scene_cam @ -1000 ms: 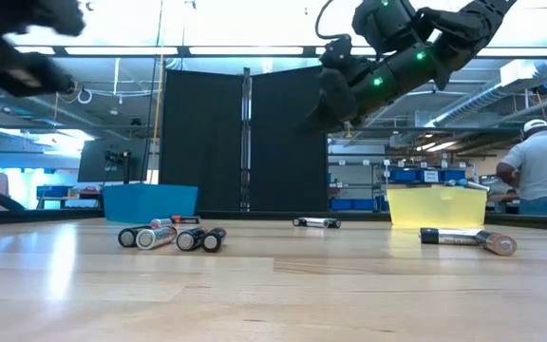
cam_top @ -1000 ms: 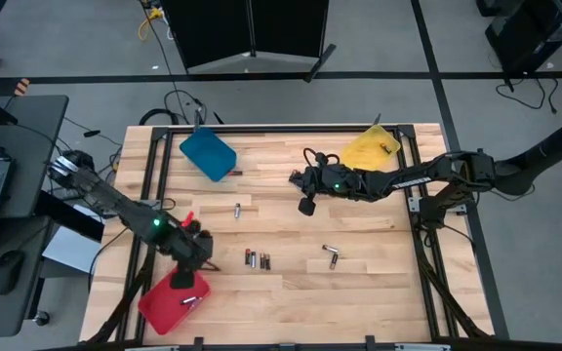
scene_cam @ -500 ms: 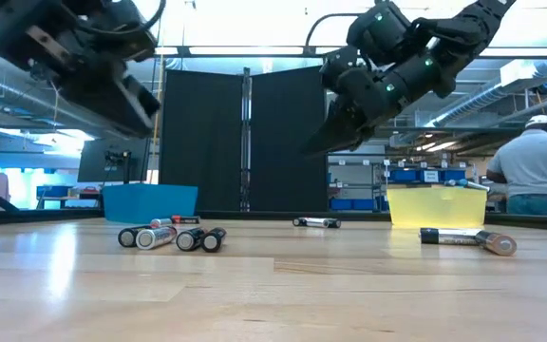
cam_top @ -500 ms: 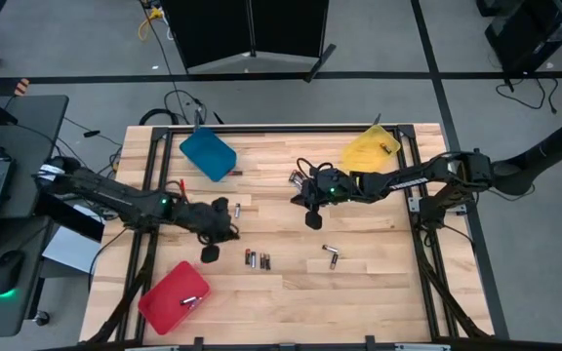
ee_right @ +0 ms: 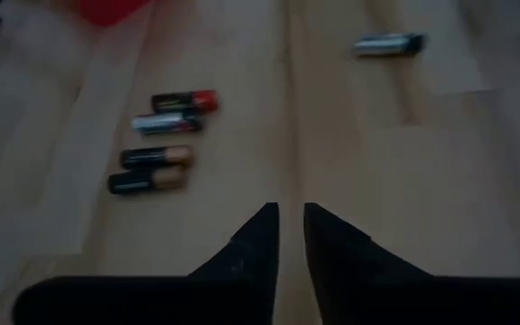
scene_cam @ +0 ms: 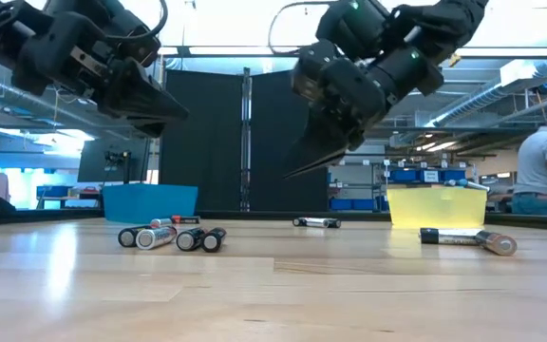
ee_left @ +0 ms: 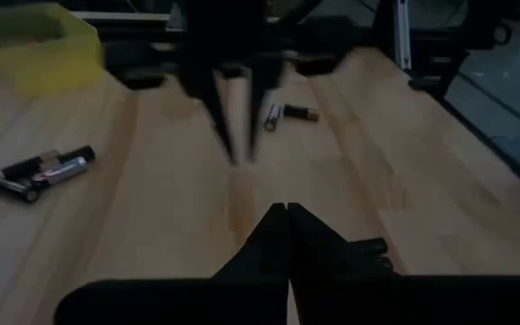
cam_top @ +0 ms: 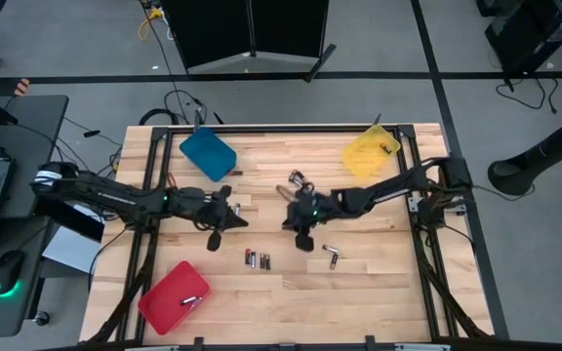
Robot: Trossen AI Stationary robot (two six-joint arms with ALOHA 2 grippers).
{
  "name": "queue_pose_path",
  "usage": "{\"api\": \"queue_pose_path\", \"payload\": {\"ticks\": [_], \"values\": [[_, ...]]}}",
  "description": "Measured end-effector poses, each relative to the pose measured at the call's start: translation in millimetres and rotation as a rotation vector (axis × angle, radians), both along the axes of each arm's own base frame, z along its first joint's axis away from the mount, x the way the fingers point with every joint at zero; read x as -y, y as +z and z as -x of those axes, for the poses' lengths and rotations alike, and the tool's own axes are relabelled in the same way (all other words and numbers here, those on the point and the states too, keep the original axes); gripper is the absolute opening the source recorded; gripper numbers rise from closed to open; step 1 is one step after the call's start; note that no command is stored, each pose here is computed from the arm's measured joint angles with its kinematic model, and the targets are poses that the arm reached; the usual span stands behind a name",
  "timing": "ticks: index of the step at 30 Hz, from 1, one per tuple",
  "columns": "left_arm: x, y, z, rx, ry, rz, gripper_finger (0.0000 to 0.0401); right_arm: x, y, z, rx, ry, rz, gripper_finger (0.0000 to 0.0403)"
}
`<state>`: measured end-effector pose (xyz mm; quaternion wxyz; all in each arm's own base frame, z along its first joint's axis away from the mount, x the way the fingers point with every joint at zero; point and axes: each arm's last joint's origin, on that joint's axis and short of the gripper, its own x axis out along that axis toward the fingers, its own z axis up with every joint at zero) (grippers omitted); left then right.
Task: Sort batteries
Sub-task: Put the black brown battery into the blue bin
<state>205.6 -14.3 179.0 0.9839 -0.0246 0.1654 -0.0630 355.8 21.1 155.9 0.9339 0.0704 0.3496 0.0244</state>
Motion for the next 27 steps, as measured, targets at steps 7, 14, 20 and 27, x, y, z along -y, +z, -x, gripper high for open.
{"api": "queue_pose_path", "payload": {"ticks": [7,14,20,27], "values": [[-2.6,-4.7,2.6,0.007,0.037,-0.031,0.0005,-41.5,-7.6,-23.3,-0.114,0.013,0.003,0.0164],[-2.3,-3.6,2.3,0.022,0.018,-0.053,0.0005,-76.4,-19.9,-42.1,-0.163,0.02,-0.046,0.0289],[-1.8,-3.2,2.2,0.026,0.004,-0.047,0.0005,-90.5,-21.1,-48.6,-0.147,0.01,-0.004,0.0369],[-1.8,-3.1,2.2,0.027,0.005,-0.045,0.0005,-95.8,-21.6,-48.7,-0.119,-0.01,0.05,0.0394]]}}
